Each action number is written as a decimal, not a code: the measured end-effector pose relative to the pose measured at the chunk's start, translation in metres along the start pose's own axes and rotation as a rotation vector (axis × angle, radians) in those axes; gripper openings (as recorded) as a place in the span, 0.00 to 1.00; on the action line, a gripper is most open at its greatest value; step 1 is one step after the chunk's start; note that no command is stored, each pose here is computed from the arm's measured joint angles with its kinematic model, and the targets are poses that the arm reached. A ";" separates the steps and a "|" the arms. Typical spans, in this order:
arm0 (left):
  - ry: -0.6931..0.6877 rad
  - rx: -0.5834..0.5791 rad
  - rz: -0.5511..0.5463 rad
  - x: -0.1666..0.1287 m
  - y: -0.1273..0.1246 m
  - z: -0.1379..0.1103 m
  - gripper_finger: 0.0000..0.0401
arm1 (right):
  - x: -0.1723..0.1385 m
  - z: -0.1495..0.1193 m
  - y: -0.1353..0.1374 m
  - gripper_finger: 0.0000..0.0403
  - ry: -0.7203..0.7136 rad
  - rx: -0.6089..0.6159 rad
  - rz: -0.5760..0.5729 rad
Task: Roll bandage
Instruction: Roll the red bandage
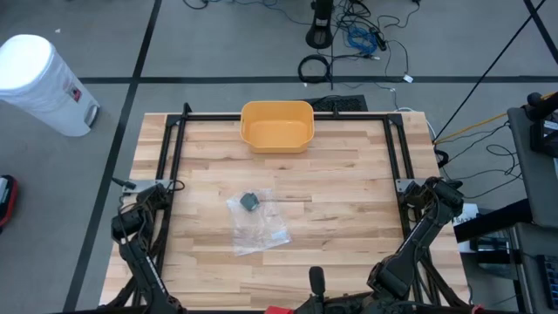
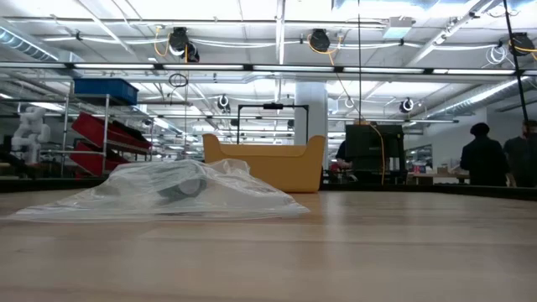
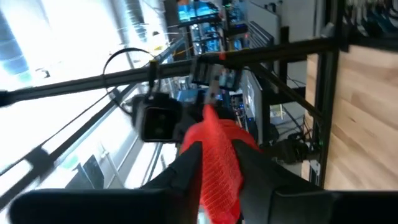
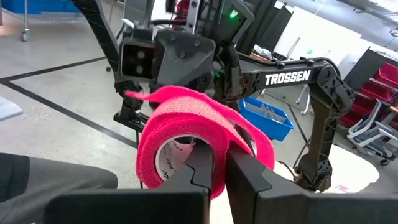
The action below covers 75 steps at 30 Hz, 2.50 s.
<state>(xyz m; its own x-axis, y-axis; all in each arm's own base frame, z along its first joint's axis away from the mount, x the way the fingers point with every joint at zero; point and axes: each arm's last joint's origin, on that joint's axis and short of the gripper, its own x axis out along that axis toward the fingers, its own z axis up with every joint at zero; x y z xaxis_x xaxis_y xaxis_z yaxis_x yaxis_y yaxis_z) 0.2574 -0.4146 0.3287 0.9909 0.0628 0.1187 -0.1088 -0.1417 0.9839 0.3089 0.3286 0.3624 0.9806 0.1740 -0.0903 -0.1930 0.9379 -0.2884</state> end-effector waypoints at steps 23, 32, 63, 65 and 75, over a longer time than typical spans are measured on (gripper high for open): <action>0.031 -0.134 0.076 0.006 0.032 -0.010 0.01 | 0.000 -0.001 0.000 0.04 0.007 0.004 0.005; 0.091 -0.225 0.124 0.020 0.070 -0.029 0.00 | 0.000 0.000 0.001 0.04 0.001 -0.003 0.025; 0.130 -0.527 0.206 0.002 0.118 -0.052 0.00 | -0.015 0.007 0.016 0.04 -0.042 -0.063 0.137; 0.141 -0.539 0.206 0.006 0.117 -0.054 0.00 | -0.016 0.007 0.016 0.04 -0.043 -0.066 0.137; 0.113 -0.545 0.203 -0.004 0.119 -0.049 0.00 | -0.020 0.008 0.021 0.04 -0.050 -0.117 0.151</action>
<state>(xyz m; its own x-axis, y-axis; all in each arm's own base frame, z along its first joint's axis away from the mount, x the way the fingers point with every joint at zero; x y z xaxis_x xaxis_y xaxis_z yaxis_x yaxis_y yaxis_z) 0.2366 -0.3836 0.4518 0.9346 0.1971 0.2962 -0.3502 0.3641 0.8630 0.2855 0.3476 0.3660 0.9402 0.3273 -0.0944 -0.3377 0.8591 -0.3845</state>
